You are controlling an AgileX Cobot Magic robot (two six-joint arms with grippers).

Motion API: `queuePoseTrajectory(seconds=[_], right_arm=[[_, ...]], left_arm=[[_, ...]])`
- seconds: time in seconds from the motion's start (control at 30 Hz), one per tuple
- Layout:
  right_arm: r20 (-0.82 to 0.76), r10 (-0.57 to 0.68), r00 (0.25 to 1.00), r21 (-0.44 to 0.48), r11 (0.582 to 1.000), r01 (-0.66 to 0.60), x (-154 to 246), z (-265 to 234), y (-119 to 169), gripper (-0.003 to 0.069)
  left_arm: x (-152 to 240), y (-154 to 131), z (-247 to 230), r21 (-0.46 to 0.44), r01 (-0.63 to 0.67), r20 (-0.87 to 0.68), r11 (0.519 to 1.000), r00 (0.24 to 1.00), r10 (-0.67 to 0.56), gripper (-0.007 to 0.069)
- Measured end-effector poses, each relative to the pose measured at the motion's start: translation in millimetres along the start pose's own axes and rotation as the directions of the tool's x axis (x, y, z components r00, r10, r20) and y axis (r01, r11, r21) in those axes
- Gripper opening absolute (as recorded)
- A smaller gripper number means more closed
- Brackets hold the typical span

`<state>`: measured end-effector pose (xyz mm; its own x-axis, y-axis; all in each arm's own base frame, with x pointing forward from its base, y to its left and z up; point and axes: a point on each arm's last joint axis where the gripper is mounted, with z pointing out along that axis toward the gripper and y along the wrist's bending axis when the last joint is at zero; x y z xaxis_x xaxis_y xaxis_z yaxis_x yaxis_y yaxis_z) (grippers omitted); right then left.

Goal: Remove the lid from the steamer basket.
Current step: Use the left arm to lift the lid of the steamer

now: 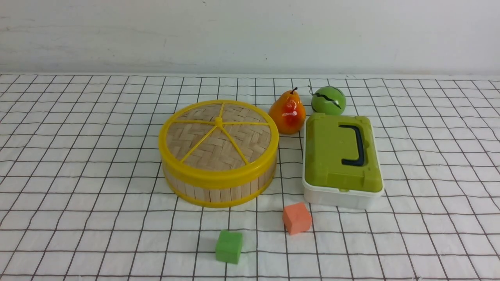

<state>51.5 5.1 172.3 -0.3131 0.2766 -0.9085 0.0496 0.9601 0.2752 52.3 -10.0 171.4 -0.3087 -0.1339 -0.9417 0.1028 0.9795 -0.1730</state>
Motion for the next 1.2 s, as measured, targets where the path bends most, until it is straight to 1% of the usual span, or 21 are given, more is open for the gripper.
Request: queuePoseTrajectory(seconds=[0.3,0.5,0.53,0.57,0.67,0.7,0.73,0.77,0.83,0.93,1.0,1.07,1.1,1.13,1.2], right_arm=[[0.0,0.0,1.0,0.0,1.0,0.0,0.0,0.0,0.0,0.024],[0.0,0.0,1.0,0.0,1.0,0.0,0.0,0.0,0.0,0.024],[0.0,0.0,1.0,0.0,1.0,0.0,0.0,0.0,0.0,0.024],[0.0,0.0,1.0,0.0,1.0,0.0,0.0,0.0,0.0,0.024],[0.0,0.0,1.0,0.0,1.0,0.0,0.0,0.0,0.0,0.024],[0.0,0.0,1.0,0.0,1.0,0.0,0.0,0.0,0.0,0.024],[0.0,0.0,1.0,0.0,1.0,0.0,0.0,0.0,0.0,0.024],[0.0,0.0,1.0,0.0,1.0,0.0,0.0,0.0,0.0,0.024],[0.0,0.0,1.0,0.0,1.0,0.0,0.0,0.0,0.0,0.024],[0.0,0.0,1.0,0.0,1.0,0.0,0.0,0.0,0.0,0.024],[0.0,0.0,1.0,0.0,1.0,0.0,0.0,0.0,0.0,0.024],[0.0,0.0,1.0,0.0,1.0,0.0,0.0,0.0,0.0,0.024],[0.0,0.0,1.0,0.0,1.0,0.0,0.0,0.0,0.0,0.024],[0.0,0.0,1.0,0.0,1.0,0.0,0.0,0.0,0.0,0.024],[0.0,0.0,1.0,0.0,1.0,0.0,0.0,0.0,0.0,0.024]], left_arm=[[-1.3,-0.1,0.0,0.001,0.0,0.014,1.0,1.0,0.0,0.0084],[-12.4,-0.6,-0.8,0.006,0.0,0.136,1.0,0.991,0.0,0.009],[-21.6,-1.0,-2.6,0.011,-0.001,0.238,1.0,0.971,-0.001,0.009],[-24.8,-1.1,-3.5,0.013,-0.001,0.273,1.0,0.962,-0.003,0.0092],[-41.9,-1.9,-10.3,0.022,-0.003,0.461,1.0,0.887,-0.007,0.0093],[-42.9,-1.9,-10.8,0.022,-0.003,0.471,1.0,0.882,-0.008,0.0093],[-50.0,-2.2,-15.0,0.026,-0.004,0.55,1.0,0.835,-0.011,0.0094],[-50.8,-2.2,-15.6,0.027,-0.005,0.559,1.0,0.829,-0.011,0.0094],[-61.8,-2.6,-24.3,0.033,-0.007,0.679,0.999,0.734,-0.017,0.01],[-68.2,-2.2,-30.8,0.053,0.015,0.748,0.998,0.661,-0.05,0.0102],[-72.4,-1.9,-35.2,0.113,0.065,0.778,0.991,0.615,-0.129,0.0102],[-82.1,-4.6,-40.4,0.169,0.098,0.769,0.981,0.609,-0.194,0.0097],[-83.1,-5.1,-40.5,0.174,0.101,0.761,0.98,0.617,-0.199,0.0093],[-92.4,-8.0,-45.8,0.184,0.098,0.756,0.978,0.622,-0.205,0.008],[-117.1,-16.4,-60.4,0.171,0.072,0.701,0.983,0.692,-0.172,0.0006]])
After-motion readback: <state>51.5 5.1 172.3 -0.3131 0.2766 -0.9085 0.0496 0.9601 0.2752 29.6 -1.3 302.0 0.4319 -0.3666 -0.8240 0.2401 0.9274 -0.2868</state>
